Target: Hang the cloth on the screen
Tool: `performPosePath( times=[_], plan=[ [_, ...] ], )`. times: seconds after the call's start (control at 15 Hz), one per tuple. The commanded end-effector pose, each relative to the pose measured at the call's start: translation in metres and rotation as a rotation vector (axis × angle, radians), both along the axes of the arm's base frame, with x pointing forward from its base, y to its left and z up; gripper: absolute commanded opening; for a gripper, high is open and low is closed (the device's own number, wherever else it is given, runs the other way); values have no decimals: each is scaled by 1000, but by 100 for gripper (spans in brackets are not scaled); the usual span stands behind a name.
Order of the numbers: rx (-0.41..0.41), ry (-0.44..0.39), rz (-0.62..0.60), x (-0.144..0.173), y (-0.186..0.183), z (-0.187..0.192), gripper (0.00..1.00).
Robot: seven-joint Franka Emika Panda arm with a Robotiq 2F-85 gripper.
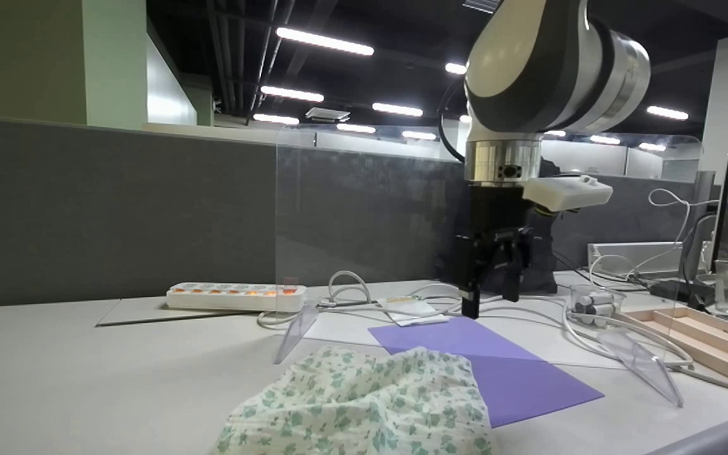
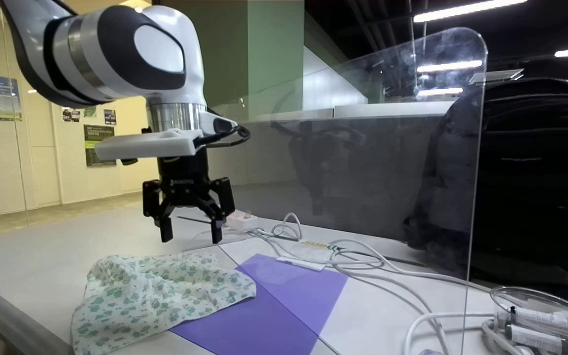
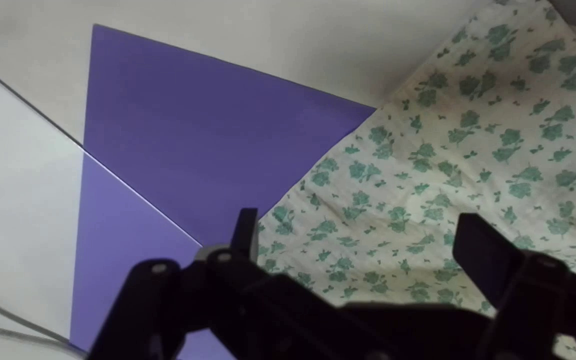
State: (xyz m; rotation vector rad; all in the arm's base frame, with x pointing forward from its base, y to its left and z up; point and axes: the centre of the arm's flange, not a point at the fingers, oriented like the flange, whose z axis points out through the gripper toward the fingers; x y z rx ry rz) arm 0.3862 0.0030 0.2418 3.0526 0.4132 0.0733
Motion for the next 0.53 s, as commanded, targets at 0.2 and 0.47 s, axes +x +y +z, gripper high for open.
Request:
performPosePath(
  times=[0.2,0.47],
  plan=[
    [-21,-25,102,-5,31,-64,100],
    [-12,-8,163,-12,42,-90,100]
  ],
)
